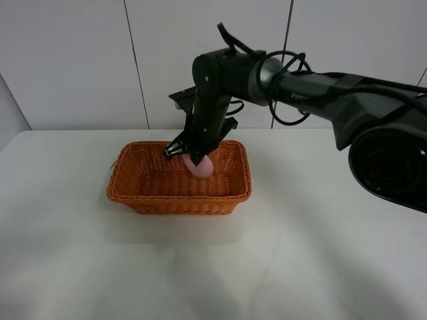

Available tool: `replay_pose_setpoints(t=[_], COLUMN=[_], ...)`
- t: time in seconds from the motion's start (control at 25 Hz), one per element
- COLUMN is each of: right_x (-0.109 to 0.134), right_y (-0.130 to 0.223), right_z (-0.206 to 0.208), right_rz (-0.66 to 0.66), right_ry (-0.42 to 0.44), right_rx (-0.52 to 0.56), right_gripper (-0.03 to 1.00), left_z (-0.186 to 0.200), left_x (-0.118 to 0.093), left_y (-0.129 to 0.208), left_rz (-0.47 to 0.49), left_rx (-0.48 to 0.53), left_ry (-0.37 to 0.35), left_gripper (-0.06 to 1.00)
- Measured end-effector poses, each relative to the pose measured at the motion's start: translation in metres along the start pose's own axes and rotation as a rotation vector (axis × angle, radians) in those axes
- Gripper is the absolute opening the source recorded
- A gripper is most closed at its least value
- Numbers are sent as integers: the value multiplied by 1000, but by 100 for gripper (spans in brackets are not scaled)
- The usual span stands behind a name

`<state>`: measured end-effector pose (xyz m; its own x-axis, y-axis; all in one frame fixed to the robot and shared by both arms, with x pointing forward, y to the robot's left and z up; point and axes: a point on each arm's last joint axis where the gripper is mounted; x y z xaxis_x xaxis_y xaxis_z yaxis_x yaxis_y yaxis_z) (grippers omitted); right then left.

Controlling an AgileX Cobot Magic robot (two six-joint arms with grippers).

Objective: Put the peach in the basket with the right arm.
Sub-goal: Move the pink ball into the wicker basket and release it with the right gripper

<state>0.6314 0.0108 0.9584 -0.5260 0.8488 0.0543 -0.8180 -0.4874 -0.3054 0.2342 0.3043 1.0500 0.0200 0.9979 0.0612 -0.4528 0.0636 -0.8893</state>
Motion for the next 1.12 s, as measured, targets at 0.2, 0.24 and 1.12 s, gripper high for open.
replay_pose_setpoints(t=[0.2,0.24,1.12], right_x=[2,2,10], right_y=[3,4,-45], right_z=[-33,-34,96], right_rz=[-25,-28,-26], right_ry=[-25,-30,-64], right_rx=[20,22,-229], right_gripper=[1,3,64], left_z=[0,0,0], left_x=[0,0,0], left_y=[0,0,0], left_rz=[0,0,0], left_rx=[0,0,0], left_ry=[0,0,0], left_gripper=[99,99,99])
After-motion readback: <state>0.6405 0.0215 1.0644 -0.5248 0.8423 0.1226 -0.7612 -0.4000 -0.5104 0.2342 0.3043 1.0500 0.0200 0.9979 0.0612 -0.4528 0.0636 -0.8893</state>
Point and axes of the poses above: a point on each arm's last joint axis where the gripper is mounted, z pointing back along that axis away from the gripper, x along the wrist's bending axis when the last joint is at zero, y = z × x, and after that the axes turned 4 degrees about -z, right-handed
